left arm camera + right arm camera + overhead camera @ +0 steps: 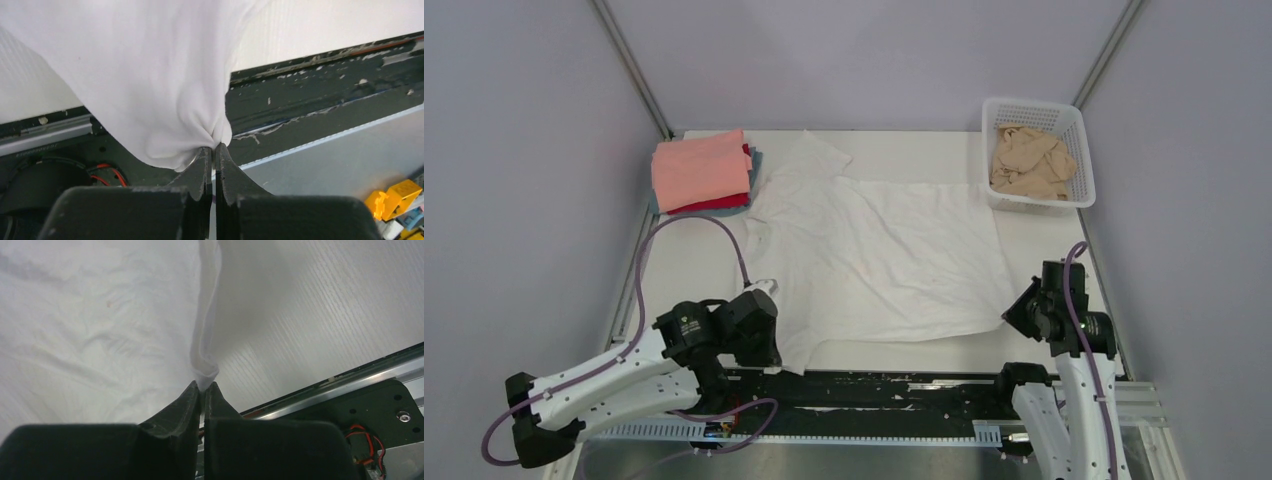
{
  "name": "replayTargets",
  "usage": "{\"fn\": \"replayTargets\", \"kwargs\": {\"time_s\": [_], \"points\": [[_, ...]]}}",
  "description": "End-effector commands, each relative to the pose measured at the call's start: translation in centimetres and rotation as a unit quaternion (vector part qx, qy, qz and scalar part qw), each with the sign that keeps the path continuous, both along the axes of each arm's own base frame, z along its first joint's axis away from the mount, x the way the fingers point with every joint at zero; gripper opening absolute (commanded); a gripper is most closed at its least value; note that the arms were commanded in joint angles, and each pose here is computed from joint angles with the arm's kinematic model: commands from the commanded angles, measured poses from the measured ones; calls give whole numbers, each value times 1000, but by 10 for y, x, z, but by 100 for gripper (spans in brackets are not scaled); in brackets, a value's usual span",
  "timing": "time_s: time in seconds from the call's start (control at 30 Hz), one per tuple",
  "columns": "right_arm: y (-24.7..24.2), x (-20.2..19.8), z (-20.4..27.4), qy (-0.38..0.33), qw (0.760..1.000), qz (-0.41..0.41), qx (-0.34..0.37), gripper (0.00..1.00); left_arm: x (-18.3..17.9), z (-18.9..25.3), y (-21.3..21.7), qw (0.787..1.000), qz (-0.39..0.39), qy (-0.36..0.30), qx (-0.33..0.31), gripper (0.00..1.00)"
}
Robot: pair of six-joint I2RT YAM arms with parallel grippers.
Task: Fold and stack the t-shirts
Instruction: Grab the side of the flattened tshirt closest away from the robot with both arms, then fold the flattened tshirt in 1/3 of the way
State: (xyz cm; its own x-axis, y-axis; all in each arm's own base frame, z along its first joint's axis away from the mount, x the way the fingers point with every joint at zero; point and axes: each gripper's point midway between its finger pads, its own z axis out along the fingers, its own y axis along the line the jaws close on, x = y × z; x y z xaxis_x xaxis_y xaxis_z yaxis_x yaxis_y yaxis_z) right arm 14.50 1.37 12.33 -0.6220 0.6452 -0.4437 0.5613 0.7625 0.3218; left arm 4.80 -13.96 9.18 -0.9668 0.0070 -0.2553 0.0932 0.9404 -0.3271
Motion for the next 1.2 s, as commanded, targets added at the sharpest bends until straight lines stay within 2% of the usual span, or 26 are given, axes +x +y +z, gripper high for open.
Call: {"fn": "replayTargets", "kwargs": {"time_s": [0.0, 0.23, 0.33, 0.57, 0.73, 1.0, 1.17], "points": [[5, 9, 2, -8, 1000, 18, 11, 7, 40, 38, -24, 995, 8, -93, -36, 0], [4, 40, 2, -25, 999, 16, 13, 8, 100, 36, -42, 992, 37, -119, -38, 0], [2, 57, 0, -29, 999, 10, 12, 7, 135, 36, -37, 988, 77, -132, -15, 0], [-19, 97, -14, -23, 999, -14, -35, 1, 200, 43, -20, 975, 160, -155, -17, 0], [-30, 117, -21, -14, 998, -23, -58, 0, 227, 42, -10, 970, 184, -159, -10, 0], [-42, 147, -16, -38, 995, -43, -81, 0, 261, 44, 6, 964, 201, -172, 24, 0], [-39, 165, -21, -50, 995, -48, -68, 0, 284, 47, 18, 955, 228, -182, 51, 0]]}}
